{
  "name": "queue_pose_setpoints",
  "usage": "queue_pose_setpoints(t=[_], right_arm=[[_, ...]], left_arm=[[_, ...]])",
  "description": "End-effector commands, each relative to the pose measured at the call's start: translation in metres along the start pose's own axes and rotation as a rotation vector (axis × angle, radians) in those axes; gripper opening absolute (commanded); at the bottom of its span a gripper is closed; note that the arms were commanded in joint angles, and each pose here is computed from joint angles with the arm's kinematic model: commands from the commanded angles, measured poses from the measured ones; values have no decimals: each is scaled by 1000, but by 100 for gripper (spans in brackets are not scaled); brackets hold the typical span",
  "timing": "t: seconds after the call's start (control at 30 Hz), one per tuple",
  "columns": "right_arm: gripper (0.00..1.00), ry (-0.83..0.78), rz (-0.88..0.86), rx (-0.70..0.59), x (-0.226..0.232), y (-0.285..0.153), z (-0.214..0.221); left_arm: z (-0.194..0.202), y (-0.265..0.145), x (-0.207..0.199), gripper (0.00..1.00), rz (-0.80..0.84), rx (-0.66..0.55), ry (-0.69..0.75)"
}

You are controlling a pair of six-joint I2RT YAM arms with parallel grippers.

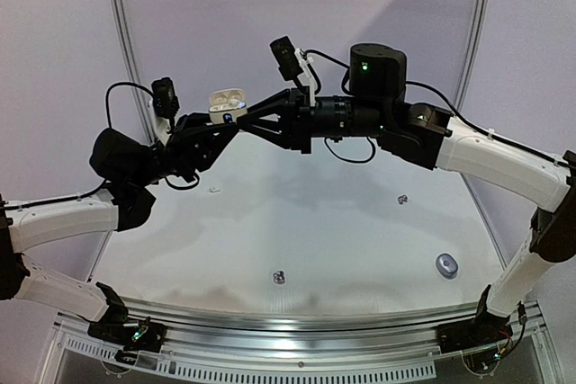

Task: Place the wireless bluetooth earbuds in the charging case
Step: Pass from the left arm to the right

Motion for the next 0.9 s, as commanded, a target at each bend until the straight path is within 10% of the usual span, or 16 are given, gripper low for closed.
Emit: queue_pose_setpoints(t=[0.0, 0.47, 0.87], right_arm=[[14, 15, -43, 3, 3, 9, 2], [0, -18, -51, -62, 8, 1, -2], [0, -22, -44, -62, 8, -2, -1]], left_arm=[[-3, 5, -7, 0, 28, -1, 2], [-1, 1, -3, 1, -6, -7, -12], [-4, -2, 0, 41, -37, -24, -9]])
Point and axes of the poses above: each gripper's point midway between its finger pads, its own y axis out along the fingers, its own x axis along the line the jaws close on, z = x × y, the point moved 3 cm from there along -y, back along the fingers, and after that the axes turned 5 degrees about -y, right-handed, at the moved point
